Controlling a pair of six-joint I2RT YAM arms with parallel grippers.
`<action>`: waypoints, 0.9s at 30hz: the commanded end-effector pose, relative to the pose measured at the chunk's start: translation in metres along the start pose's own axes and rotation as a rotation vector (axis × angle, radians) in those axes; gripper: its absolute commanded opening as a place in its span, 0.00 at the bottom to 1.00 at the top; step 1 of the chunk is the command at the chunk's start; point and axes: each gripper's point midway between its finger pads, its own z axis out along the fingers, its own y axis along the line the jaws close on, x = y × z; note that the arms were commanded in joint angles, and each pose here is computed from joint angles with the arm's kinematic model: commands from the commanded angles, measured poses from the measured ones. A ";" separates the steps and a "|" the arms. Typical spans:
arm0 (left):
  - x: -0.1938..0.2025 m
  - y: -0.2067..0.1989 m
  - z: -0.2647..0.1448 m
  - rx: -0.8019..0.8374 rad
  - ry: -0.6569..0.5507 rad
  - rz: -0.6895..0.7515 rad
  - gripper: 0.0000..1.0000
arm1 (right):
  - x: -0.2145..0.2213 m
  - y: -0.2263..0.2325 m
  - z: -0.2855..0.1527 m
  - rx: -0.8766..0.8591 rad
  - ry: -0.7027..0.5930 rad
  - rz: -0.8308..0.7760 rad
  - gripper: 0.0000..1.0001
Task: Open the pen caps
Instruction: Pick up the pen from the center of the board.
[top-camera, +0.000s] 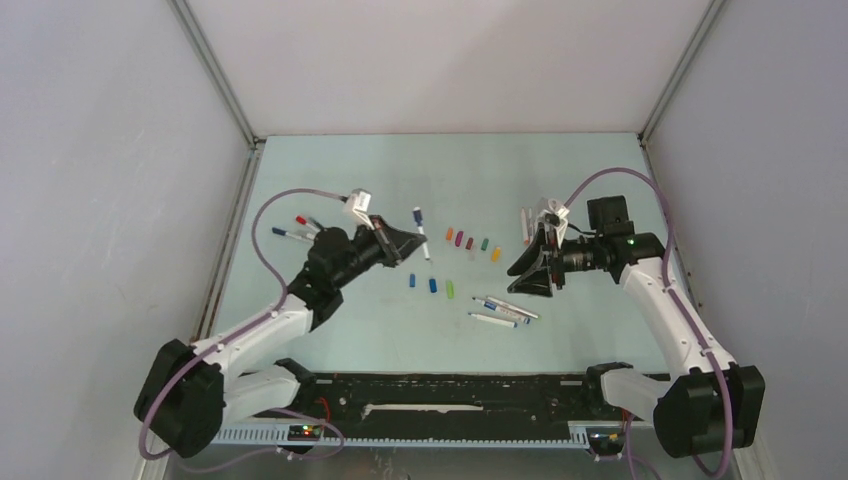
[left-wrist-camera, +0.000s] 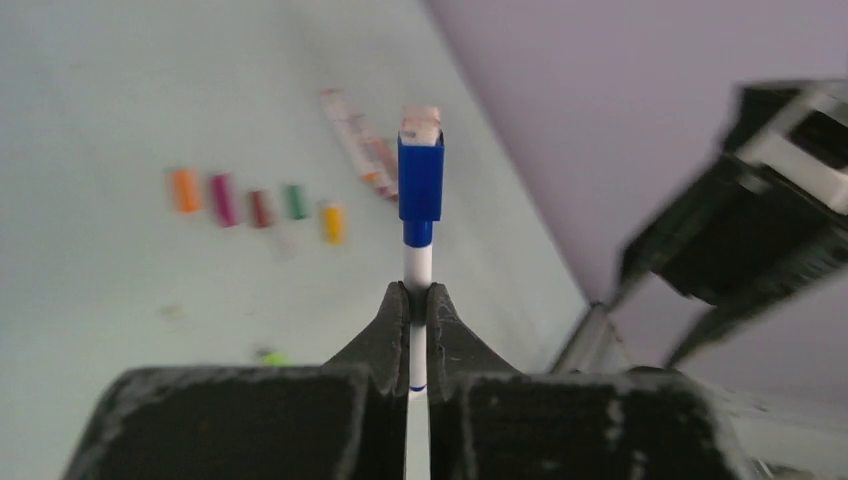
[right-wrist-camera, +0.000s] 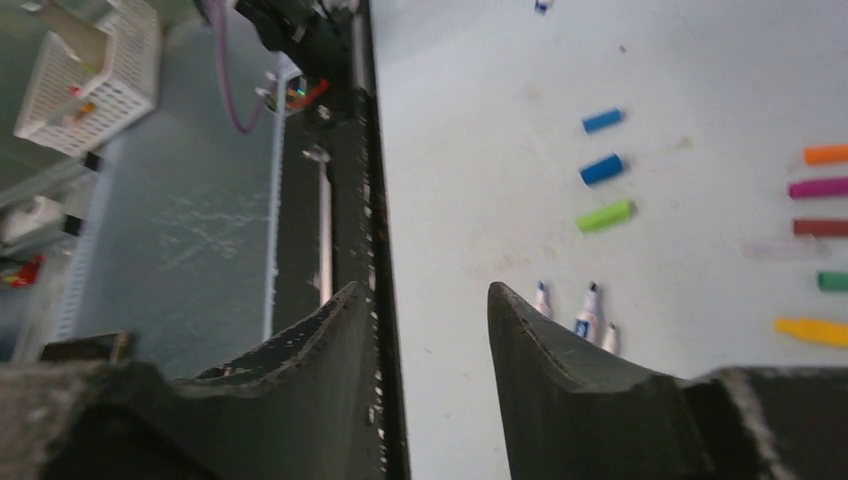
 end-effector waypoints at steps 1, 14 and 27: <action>-0.019 -0.090 0.000 0.274 -0.163 -0.002 0.00 | -0.036 0.027 0.000 -0.146 -0.133 0.027 0.53; 0.014 -0.193 0.047 0.464 -0.102 -0.032 0.00 | -0.042 0.001 0.006 -0.039 -0.180 0.222 0.70; 0.030 -0.210 0.058 0.480 -0.073 -0.031 0.00 | -0.044 -0.012 0.005 0.007 -0.195 0.287 0.51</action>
